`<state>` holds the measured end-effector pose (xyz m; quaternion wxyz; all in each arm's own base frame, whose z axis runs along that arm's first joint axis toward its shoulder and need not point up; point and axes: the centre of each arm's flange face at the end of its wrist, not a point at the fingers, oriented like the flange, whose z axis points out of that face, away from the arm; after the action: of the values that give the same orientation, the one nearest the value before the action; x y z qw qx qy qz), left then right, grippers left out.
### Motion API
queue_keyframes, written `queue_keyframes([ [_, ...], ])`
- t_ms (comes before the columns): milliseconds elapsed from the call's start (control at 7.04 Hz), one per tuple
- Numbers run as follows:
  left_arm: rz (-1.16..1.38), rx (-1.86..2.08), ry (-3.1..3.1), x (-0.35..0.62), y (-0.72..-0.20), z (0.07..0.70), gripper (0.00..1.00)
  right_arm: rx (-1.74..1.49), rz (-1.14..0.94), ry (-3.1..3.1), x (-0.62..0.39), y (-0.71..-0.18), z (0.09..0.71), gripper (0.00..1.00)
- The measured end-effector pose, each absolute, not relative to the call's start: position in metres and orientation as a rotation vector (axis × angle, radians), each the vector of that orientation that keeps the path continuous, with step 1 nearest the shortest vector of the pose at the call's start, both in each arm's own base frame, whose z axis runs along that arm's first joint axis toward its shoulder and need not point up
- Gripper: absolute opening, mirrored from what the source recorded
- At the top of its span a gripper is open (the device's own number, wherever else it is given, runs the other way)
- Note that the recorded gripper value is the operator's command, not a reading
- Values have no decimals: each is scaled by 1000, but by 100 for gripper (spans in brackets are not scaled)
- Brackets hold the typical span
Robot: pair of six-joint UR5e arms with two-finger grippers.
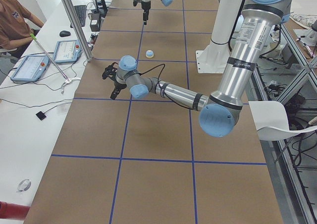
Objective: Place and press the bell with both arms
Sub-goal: 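Move the right gripper above the bell while the left arm retracts, then press down on the bell's cream button with the right gripper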
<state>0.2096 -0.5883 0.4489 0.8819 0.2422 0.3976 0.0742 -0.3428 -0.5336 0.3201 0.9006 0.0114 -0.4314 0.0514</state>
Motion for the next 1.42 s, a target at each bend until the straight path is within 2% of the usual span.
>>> queue_keyframes([
  [284, 215, 439, 711, 161, -564, 481, 100, 38, 101, -888, -393, -516, 290, 97],
  [426, 226, 423, 689, 150, -558, 492, 100, 39, 115, -879, -419, -512, 279, 92],
  [568, 230, 415, 683, 145, -555, 498, 100, 26, 140, -873, -446, -513, 263, 83],
  [710, 231, 410, 681, 143, -553, 501, 100, 11, 160, -862, -471, -514, 244, 80],
  [852, 232, 407, 681, 142, -552, 503, 100, 1, 167, -848, -491, -515, 229, 71],
  [995, 232, 406, 681, 142, -551, 504, 100, -3, 167, -837, -506, -516, 220, 54],
  [1137, 232, 406, 681, 141, -551, 505, 100, -2, 164, -830, -516, -515, 216, 22],
  [1279, 233, 406, 681, 141, -551, 505, 100, 0, 162, -829, -521, -514, 213, 0],
  [1421, 234, 407, 681, 141, -551, 505, 100, 1, 159, -830, -524, -513, 210, 0],
])
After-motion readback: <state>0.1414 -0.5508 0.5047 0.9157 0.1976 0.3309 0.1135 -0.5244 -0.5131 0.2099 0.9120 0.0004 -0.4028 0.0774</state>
